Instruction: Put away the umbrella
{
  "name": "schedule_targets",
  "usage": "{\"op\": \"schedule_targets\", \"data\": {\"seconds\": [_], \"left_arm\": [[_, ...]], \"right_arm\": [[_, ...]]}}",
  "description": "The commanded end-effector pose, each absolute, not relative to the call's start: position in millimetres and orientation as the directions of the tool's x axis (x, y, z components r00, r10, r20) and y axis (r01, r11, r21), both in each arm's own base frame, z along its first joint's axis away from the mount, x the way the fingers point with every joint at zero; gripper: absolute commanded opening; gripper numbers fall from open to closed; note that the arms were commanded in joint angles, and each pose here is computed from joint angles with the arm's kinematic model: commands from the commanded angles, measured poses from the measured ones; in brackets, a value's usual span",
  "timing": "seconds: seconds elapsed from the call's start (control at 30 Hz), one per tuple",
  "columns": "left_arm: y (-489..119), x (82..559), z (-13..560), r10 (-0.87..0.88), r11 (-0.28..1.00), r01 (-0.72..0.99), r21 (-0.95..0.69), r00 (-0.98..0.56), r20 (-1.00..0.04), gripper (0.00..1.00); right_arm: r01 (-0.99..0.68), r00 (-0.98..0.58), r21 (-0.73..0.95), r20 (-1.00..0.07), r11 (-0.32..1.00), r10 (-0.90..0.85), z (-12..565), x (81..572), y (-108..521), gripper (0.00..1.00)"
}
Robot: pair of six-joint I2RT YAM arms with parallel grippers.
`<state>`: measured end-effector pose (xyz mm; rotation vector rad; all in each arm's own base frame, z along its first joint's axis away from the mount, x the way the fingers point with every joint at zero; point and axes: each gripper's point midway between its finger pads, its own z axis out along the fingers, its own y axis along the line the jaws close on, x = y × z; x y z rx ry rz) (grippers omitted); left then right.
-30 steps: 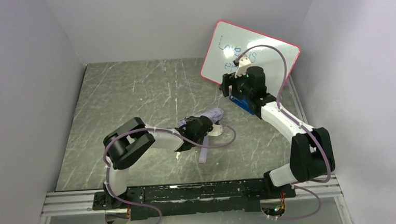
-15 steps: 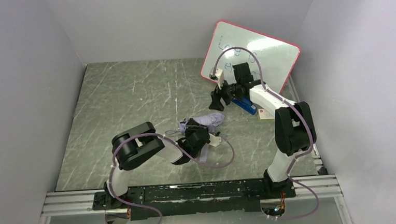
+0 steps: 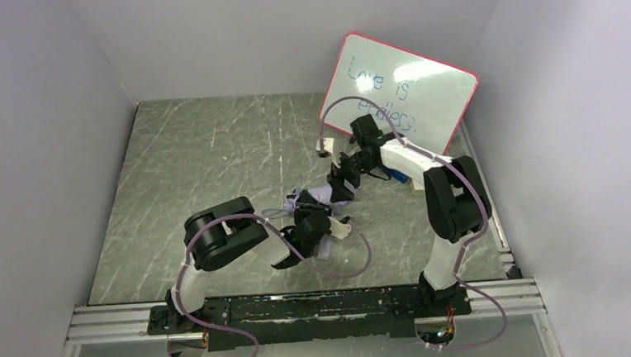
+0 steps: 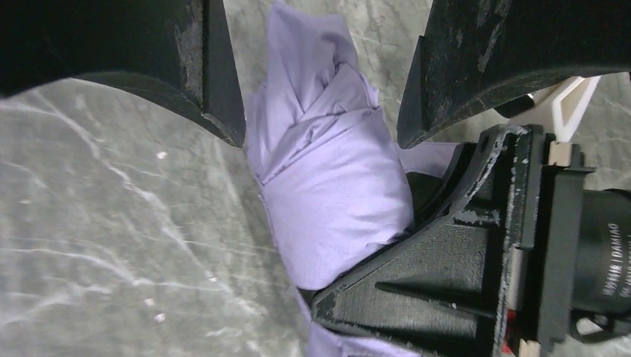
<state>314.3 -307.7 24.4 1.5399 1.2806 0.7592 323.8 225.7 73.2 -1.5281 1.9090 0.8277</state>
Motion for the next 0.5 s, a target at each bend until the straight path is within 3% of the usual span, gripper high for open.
{"op": "schedule_targets", "data": {"seconds": [0.0, 0.23, 0.37, 0.47], "left_arm": [[-267.0, 293.3, -30.9, 0.953, -0.248, 0.456, 0.855, 0.271, 0.132, 0.05], [-266.1, 291.3, -29.4, 0.951, -0.251, 0.442, 0.861, 0.279, 0.134, 0.05], [-266.1, 290.8, -27.9, 0.952, -0.24, 0.44, 0.865, 0.28, 0.122, 0.05], [-268.8, 291.1, -23.6, 0.957, -0.211, 0.443, 0.871, 0.276, 0.092, 0.05]], "right_arm": [[-0.981, -0.19, 0.149, -0.662, 0.12, -0.725, 46.1, 313.1, 224.5, 0.78], [-0.98, -0.194, 0.155, -0.559, 0.129, -0.806, 14.8, 312.5, 220.7, 0.77], [-0.976, -0.206, 0.171, -0.52, 0.135, -0.829, 2.1, 310.2, 217.9, 0.6], [-0.974, -0.216, 0.171, -0.498, 0.149, -0.84, -3.7, 307.6, 214.1, 0.38]]}}
